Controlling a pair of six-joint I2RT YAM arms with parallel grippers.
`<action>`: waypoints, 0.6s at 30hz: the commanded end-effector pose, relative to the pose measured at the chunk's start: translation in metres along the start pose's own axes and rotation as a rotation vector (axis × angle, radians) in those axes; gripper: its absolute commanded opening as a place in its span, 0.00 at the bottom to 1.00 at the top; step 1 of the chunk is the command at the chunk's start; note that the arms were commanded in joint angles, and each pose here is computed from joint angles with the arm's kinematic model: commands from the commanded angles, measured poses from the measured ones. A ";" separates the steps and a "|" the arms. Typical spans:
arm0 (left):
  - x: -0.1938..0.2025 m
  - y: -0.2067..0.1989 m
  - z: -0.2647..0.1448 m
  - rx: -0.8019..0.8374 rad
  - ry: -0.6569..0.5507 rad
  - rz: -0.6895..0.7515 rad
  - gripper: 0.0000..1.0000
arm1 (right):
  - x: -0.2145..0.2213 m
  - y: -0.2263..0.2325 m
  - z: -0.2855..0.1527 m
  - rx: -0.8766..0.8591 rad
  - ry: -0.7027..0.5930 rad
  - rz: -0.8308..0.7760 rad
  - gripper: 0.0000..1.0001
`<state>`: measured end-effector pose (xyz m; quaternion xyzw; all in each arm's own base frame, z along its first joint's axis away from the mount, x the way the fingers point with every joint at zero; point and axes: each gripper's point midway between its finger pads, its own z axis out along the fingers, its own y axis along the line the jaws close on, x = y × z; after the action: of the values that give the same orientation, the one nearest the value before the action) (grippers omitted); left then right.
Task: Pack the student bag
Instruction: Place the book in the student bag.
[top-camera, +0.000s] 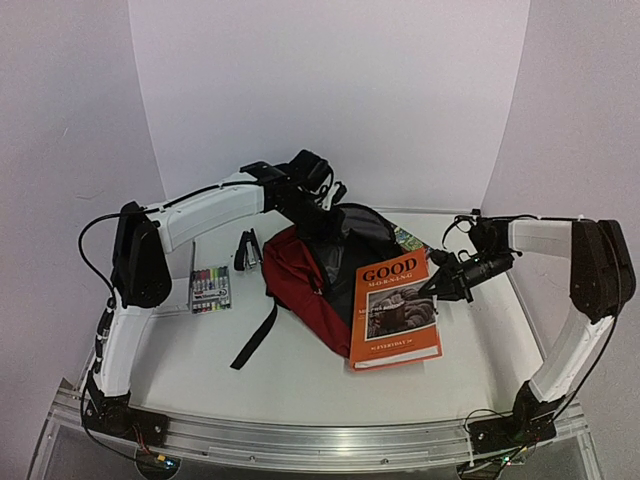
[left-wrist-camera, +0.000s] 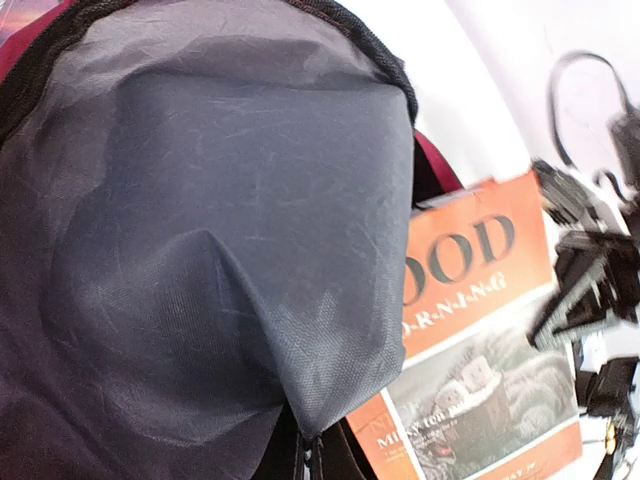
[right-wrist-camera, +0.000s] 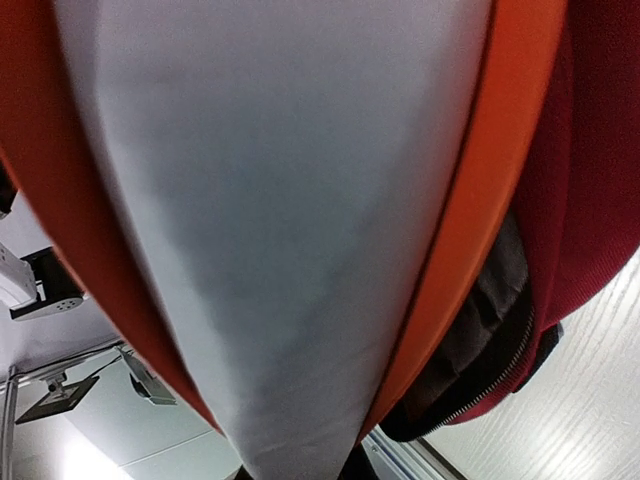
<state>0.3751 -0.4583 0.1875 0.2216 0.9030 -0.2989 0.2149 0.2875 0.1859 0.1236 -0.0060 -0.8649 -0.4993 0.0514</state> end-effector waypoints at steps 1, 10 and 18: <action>-0.023 -0.041 -0.044 0.122 -0.104 0.112 0.00 | -0.019 0.049 -0.015 -0.137 -0.020 -0.108 0.00; -0.010 -0.043 -0.050 0.146 -0.067 0.069 0.01 | -0.072 0.045 -0.042 -0.068 -0.259 -0.043 0.00; -0.010 -0.060 -0.050 0.244 -0.048 0.016 0.01 | -0.107 0.072 -0.051 -0.201 -0.522 -0.033 0.00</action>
<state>0.3570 -0.4650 0.1886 0.2353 0.8902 -0.3392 0.1927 0.3522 0.1869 0.1542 -0.1015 -0.8319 -0.5429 -0.0530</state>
